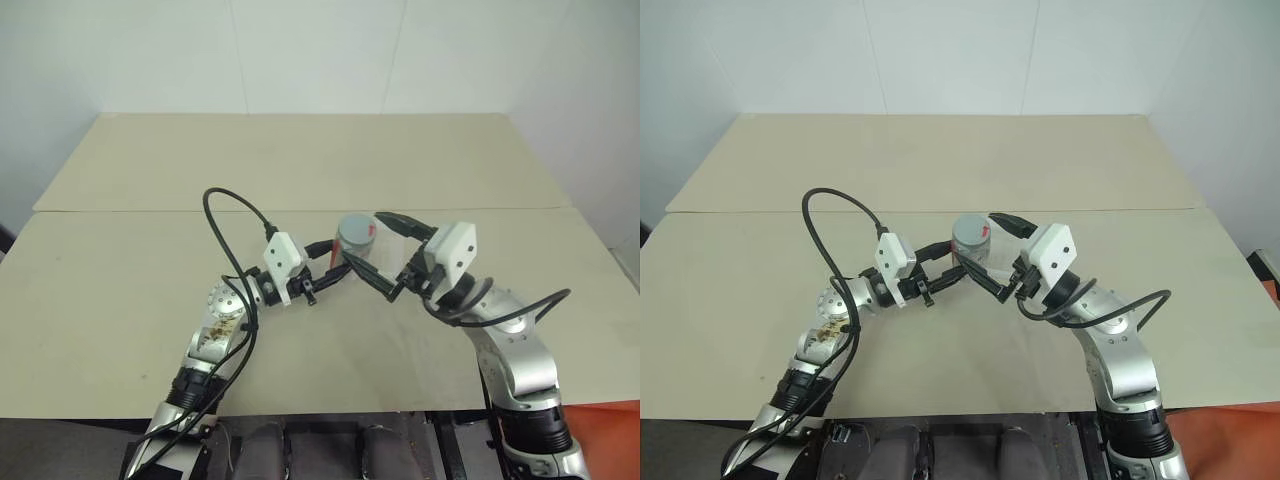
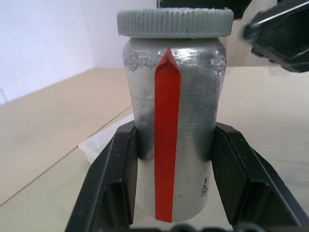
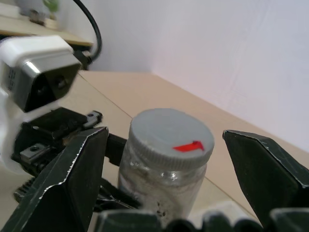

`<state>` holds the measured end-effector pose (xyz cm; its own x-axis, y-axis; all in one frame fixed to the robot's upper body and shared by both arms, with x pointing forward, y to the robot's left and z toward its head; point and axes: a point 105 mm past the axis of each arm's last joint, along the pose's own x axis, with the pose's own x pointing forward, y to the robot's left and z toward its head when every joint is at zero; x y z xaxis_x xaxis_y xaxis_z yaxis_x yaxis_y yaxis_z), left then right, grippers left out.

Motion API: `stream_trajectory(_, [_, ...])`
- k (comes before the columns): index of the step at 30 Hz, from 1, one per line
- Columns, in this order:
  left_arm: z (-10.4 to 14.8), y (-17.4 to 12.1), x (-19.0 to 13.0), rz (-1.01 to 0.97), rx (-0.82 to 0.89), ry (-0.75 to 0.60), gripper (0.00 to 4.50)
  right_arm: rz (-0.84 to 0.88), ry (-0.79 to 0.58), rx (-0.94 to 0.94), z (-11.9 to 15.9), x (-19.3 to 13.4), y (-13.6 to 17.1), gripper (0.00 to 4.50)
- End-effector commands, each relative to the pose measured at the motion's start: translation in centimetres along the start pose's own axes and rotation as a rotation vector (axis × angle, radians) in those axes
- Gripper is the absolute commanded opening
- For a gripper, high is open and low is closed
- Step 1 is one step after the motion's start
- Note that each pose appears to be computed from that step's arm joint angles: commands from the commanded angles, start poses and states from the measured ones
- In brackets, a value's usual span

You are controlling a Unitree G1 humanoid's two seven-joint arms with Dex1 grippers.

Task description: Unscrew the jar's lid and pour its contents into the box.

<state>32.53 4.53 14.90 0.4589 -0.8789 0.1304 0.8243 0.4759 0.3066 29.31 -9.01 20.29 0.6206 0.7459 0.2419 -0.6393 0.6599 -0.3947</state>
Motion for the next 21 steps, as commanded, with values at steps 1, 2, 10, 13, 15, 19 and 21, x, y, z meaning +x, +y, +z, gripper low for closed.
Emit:
stream_trajectory(1, [1.2, 0.2, 0.6, -0.008, 0.044, -0.04, 1.89, -0.08, -0.095, 0.035, 2.4, 0.5, -0.6, 4.43])
stream_trajectory(2, [1.3, 0.3, 0.7, -0.005, 0.033, -0.047, 1.89, -0.088, -0.095, 0.047, 2.4, 0.6, -0.7, 4.43])
stream_trajectory(10, [1.9, 0.4, 0.8, -0.005, 0.022, -0.073, 1.89, -0.071, -0.07, 0.106, 1.7, 0.9, -0.5, 4.43])
stream_trajectory(13, [2.1, 0.6, 0.7, 0.002, 0.01, -0.084, 1.89, -0.054, -0.061, 0.121, 1.4, 1.0, -0.4, 4.43])
stream_trajectory(15, [2.1, 0.6, 0.7, 0.004, 0.004, -0.087, 1.89, -0.054, -0.058, 0.139, 1.2, 1.0, -0.5, 4.43])
stream_trajectory(19, [2.1, 0.5, 0.7, 0.001, -0.015, -0.099, 1.89, -0.045, -0.057, 0.173, 0.9, 1.0, -0.6, 4.43])
stream_trajectory(21, [2.1, 0.3, 0.7, -0.008, -0.02, -0.1, 1.89, -0.044, -0.061, 0.183, 0.9, 1.0, -0.6, 4.43])
